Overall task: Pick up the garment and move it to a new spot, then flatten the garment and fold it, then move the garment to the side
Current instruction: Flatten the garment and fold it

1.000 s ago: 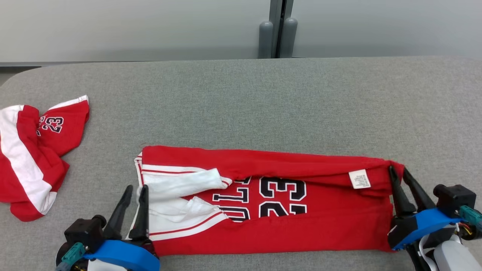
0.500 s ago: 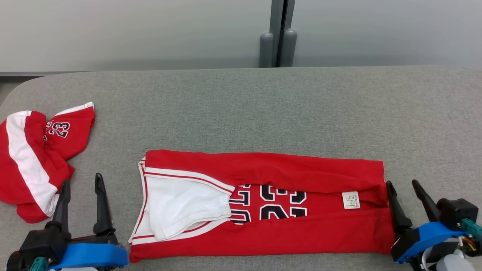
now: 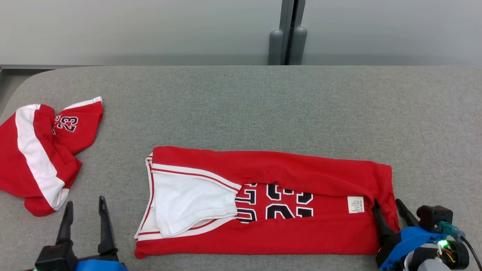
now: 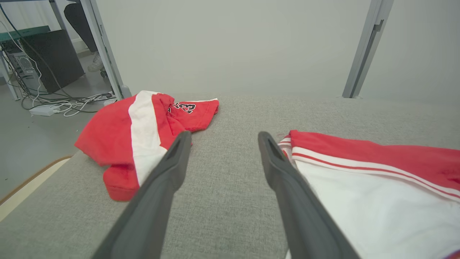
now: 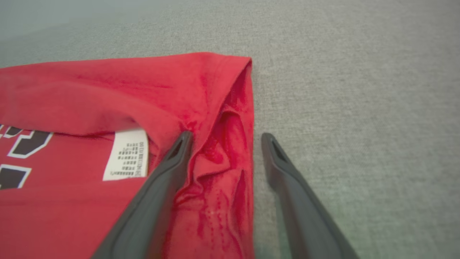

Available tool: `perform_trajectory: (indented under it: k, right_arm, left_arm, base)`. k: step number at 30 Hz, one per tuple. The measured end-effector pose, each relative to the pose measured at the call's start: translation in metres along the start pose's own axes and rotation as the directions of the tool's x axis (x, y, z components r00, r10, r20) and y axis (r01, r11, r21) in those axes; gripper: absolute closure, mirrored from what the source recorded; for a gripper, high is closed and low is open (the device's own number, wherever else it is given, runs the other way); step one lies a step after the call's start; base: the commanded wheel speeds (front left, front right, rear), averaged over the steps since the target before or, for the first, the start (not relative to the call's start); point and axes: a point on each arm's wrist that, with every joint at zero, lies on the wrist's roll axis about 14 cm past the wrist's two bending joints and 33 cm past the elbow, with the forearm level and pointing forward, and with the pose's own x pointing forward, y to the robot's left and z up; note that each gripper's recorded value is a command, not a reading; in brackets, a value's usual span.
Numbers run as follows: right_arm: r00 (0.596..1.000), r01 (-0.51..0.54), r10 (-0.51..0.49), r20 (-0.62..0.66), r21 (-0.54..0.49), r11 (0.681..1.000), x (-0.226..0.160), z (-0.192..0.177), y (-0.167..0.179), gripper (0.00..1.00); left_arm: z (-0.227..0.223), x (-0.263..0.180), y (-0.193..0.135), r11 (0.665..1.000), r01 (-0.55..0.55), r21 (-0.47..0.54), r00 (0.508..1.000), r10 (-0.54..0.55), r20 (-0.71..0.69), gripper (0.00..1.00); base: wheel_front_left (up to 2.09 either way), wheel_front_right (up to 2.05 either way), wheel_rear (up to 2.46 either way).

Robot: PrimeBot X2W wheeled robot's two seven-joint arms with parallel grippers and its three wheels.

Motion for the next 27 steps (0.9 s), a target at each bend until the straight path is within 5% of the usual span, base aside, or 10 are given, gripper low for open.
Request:
perform_trajectory:
  k: [1,2,3,4,6,12,21,27]
  right_arm:
    - [1.0,-0.004,0.004,-0.01,0.002,1.0,0.0,-0.003,0.002,0.0]
    - [1.0,-0.01,0.01,-0.015,0.007,1.0,-0.001,-0.005,0.004,0.24]
    - [1.0,-0.015,0.015,-0.019,0.011,1.0,-0.001,-0.007,0.007,0.34]
    - [0.999,-0.019,0.019,-0.026,0.017,1.0,-0.002,-0.009,0.008,0.71]
    - [0.999,-0.022,0.024,-0.035,0.032,0.999,-0.004,-0.012,0.011,1.0]
    - [1.0,-0.007,0.01,-0.026,0.08,0.997,-0.006,-0.008,0.007,1.0]
    - [0.981,0.177,-0.182,0.071,0.074,0.982,-0.026,0.034,-0.082,1.0]
    - [0.974,0.192,-0.197,0.111,0.056,0.98,-0.036,0.046,-0.092,1.0]
  left_arm:
    - [-0.002,-0.002,-0.001,1.0,0.001,0.0,1.0,-0.001,-0.006,0.0]
    - [-0.004,-0.003,-0.002,1.0,0.007,-0.001,1.0,-0.007,-0.012,0.0]
    - [-0.005,-0.003,-0.003,1.0,0.01,0.005,1.0,-0.01,-0.015,0.0]
    - [-0.005,-0.004,-0.004,1.0,0.011,0.008,1.0,-0.011,-0.015,0.0]
    - [-0.005,-0.004,-0.004,1.0,0.013,0.015,1.0,-0.013,-0.016,0.0]
    - [-0.005,-0.005,-0.007,0.999,0.027,0.028,1.0,-0.027,-0.015,0.0]
    - [0.0,-0.01,-0.016,0.998,0.048,0.032,0.999,-0.049,0.002,0.0]
    - [0.003,-0.009,-0.02,0.998,0.062,0.028,0.998,-0.063,0.014,0.0]
  base:
    - [0.0,0.0,0.0]
    - [0.0,0.0,0.0]
    - [0.0,0.0,0.0]
    - [0.0,0.0,0.0]
    - [0.0,0.0,0.0]
    - [0.0,0.0,0.0]
    - [0.0,0.0,0.0]
    - [0.0,0.0,0.0]
